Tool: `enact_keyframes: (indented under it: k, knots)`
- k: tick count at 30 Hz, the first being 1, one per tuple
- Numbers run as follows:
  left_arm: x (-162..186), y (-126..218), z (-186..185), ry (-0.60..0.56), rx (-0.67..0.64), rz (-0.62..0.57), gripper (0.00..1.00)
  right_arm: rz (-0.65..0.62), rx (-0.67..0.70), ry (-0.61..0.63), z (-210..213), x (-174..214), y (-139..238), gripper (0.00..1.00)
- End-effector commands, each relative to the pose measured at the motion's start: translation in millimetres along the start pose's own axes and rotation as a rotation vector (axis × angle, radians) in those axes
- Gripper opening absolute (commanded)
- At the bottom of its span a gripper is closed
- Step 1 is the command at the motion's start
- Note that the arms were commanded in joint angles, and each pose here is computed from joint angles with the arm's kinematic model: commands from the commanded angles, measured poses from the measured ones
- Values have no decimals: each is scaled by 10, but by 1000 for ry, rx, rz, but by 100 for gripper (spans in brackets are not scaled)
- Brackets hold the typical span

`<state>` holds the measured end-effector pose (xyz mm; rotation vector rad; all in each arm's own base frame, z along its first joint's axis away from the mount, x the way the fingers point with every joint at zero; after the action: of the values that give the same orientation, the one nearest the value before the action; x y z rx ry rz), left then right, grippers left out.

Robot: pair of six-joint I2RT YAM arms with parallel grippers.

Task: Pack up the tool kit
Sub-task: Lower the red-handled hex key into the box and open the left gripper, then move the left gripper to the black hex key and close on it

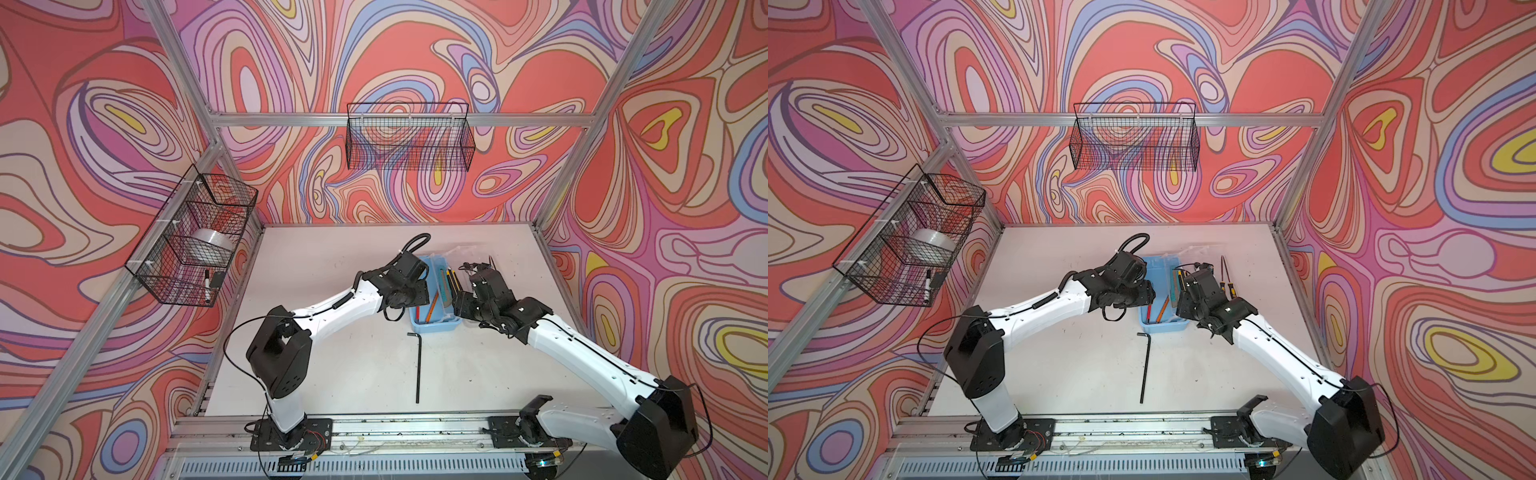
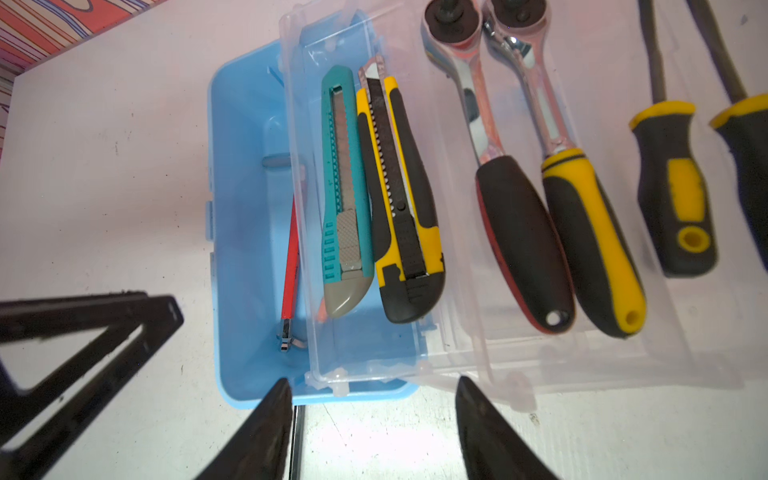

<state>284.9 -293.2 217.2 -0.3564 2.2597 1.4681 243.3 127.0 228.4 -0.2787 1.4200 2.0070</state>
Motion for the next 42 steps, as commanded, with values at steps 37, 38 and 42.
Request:
enact_keyframes:
  k: [37, 38, 42]
  knots:
    - [1675, -452, -82, -136, -271, 392, 23, -92, 20, 48, -288, -150, 127, 68]
    - [1680, -462, -76, -136, -276, 393, 22, -98, 18, 48, -291, -168, 140, 69]
    - [1699, -495, -50, -128, -293, 395, 22, -95, 10, 47, -309, -203, 148, 68]
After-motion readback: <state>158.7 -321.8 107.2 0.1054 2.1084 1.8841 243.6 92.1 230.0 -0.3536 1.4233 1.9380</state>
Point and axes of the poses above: each gripper's point midway between its finger pads, its own y axis back along the fingers, its own z axis along the line the jaws close on, x = y × z, the point moved 9 cm from there along y, back along the fingers, and after that the axes turned 9 degrees about -y, right-handed, at the moved point
